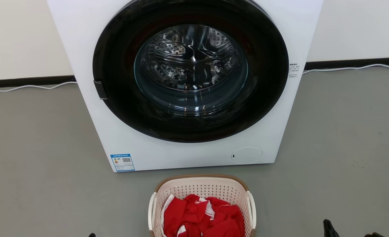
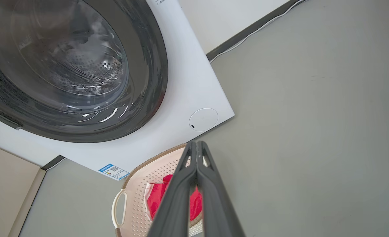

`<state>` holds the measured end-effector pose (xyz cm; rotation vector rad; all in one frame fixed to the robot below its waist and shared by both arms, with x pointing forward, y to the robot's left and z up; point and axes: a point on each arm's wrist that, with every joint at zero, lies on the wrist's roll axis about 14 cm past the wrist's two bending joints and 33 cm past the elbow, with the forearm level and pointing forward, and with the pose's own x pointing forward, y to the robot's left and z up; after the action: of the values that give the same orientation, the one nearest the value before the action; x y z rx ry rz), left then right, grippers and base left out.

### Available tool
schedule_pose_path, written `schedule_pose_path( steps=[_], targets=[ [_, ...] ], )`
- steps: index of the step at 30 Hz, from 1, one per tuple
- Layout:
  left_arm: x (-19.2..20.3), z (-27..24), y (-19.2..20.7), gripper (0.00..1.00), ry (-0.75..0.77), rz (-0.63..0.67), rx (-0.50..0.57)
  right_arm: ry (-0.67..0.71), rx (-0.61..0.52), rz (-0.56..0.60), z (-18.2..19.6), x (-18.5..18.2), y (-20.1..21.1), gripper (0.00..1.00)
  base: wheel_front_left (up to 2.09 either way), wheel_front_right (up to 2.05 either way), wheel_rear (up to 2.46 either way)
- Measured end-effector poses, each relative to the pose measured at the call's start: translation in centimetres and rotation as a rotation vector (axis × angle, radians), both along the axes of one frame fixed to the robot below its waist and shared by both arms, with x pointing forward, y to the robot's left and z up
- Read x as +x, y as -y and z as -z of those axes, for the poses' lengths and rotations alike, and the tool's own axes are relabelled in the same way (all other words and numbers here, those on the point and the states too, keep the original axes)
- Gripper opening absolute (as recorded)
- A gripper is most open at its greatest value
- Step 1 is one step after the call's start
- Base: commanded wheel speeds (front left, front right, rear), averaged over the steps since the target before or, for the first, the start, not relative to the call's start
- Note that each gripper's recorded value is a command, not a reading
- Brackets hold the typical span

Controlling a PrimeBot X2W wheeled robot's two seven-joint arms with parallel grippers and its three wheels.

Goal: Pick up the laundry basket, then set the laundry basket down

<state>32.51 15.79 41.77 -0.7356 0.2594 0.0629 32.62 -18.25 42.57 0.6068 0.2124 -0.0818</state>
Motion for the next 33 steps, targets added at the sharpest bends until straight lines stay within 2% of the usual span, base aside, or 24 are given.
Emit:
schedule_pose_path(
  steps=[33],
  targets=[
    [1.9,-1.6,-1.2,0.0,0.012,-0.096,-0.325,0.034,0.376,0.108,-1.7,1.9,1.2,0.0,0.0,0.0,0.0]
  ],
)
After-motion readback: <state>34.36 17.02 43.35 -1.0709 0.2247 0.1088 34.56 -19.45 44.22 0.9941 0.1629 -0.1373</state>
